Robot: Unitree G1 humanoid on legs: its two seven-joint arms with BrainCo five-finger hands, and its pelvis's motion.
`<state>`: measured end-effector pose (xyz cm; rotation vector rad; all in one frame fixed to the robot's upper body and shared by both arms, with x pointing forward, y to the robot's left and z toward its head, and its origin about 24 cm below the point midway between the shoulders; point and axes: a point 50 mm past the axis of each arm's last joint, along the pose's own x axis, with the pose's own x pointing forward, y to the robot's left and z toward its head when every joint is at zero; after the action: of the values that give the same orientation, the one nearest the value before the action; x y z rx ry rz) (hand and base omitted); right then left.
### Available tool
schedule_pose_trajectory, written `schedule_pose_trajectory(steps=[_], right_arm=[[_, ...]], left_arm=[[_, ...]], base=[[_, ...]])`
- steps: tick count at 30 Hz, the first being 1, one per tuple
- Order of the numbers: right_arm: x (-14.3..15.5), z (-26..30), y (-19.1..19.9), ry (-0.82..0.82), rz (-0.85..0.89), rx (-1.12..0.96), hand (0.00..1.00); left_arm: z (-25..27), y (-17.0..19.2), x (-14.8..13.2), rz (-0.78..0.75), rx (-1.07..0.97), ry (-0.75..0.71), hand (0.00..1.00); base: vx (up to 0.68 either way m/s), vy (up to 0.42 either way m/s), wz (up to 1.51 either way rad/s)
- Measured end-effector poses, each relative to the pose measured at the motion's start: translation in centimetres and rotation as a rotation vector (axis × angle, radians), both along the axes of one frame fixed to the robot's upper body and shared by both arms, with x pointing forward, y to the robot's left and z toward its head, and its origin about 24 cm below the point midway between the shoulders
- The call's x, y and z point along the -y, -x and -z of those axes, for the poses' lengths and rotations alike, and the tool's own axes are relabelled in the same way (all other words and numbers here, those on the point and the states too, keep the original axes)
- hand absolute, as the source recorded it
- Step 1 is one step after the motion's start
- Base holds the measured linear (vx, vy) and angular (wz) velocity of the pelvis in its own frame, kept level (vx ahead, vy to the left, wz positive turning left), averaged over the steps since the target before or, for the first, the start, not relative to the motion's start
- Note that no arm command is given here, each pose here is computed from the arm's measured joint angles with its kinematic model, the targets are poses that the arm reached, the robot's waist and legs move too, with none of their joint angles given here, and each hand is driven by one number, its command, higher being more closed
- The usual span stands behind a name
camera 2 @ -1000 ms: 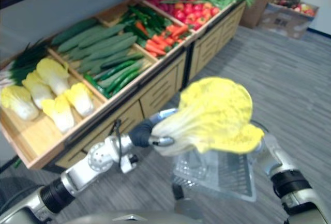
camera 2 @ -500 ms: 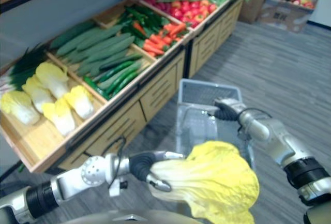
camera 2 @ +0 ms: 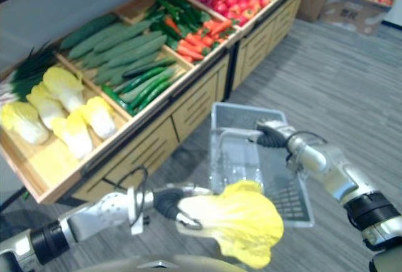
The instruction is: Pick vegetable in the basket
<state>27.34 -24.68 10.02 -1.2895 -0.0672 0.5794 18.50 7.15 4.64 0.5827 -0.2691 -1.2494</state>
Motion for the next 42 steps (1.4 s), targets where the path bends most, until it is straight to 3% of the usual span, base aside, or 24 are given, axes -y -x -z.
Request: schedule_pose_trajectory(steps=[14, 30, 31, 42], right_arm=[[-1.6, 0.0, 0.0, -0.171, 0.020, 0.040, 1.00], [-1.7, 0.5, 0.1, -0.182, 0.032, 0.010, 1.00], [-1.8, 0.6, 0.1, -0.180, 0.031, 0.007, 1.00], [-1.8, 0.5, -0.1, -0.186, 0.048, 0.001, 1.00]], left_arm=[[-0.1, -2.3, 4.8, -0.096, 0.190, 0.018, 1.00], [0.9, -2.7, 6.9, -0.141, 0.206, -0.025, 1.00], [1.0, -2.8, 6.9, -0.142, 0.208, -0.029, 0.00], [2.2, -3.2, 6.5, -0.170, 0.221, -0.124, 0.00]], base=[[-0.03, -0.015, 0.04], [-0.03, -0.022, 0.03], [-0.03, -0.020, -0.02], [-0.04, -0.026, 0.02]])
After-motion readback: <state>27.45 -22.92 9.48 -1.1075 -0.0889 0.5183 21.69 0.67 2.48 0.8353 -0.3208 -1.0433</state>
